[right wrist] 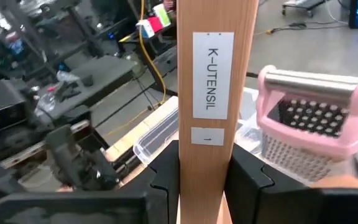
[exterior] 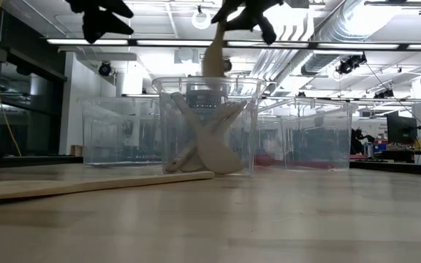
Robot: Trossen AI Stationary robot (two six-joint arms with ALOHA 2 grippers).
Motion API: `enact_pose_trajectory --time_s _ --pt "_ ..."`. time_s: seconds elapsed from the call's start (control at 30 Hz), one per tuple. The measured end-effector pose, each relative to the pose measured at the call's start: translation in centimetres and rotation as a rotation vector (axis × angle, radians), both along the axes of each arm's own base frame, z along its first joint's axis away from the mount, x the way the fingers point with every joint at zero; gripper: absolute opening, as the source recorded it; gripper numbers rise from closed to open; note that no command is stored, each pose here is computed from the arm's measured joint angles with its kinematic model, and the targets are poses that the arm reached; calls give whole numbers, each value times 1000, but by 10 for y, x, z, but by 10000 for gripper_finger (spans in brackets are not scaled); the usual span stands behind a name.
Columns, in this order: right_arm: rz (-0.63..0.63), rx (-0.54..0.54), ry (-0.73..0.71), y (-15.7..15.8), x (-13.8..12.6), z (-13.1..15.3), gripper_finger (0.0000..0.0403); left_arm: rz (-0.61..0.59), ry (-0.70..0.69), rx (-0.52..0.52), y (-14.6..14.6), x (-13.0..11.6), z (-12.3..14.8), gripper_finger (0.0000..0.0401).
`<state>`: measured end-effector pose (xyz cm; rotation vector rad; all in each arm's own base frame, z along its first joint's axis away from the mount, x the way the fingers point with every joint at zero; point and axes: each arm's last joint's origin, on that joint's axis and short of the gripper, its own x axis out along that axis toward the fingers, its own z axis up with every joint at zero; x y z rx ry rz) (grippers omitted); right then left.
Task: Pick & Place Kitchen Items
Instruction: Put the brown serving spoon into the middle transparent bin, then put the brown spatula into the right transparent bin
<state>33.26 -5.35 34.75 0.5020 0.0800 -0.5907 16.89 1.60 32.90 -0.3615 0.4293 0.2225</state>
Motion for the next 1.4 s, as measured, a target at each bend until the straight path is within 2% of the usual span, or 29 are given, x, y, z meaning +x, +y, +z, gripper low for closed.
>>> enact_pose_trajectory --time_s 0.1,0.23,0.43,0.63,0.97,1.17,1.4 --pt "-27 19 28 3 14 -17 82 1 -29 -1 -1 -11 0 167" --pt "-42 101 36 7 30 -39 84 -2 -62 -5 -2 -23 0 160" --pt "-82 182 -11 14 42 -54 89 -11 -71 -8 -3 -34 -1 159" --pt "-109 209 -23 19 44 -59 99 -11 -60 -9 -3 -35 -2 159" --pt "-131 272 -13 19 43 -63 148 -11 -57 -9 -3 -35 -2 159" --pt "-124 256 -3 19 42 -62 170 -9 -32 -15 -3 -36 -5 159" --pt "-102 188 9 19 33 -47 173 -15 -26 -19 -4 -36 -5 159"
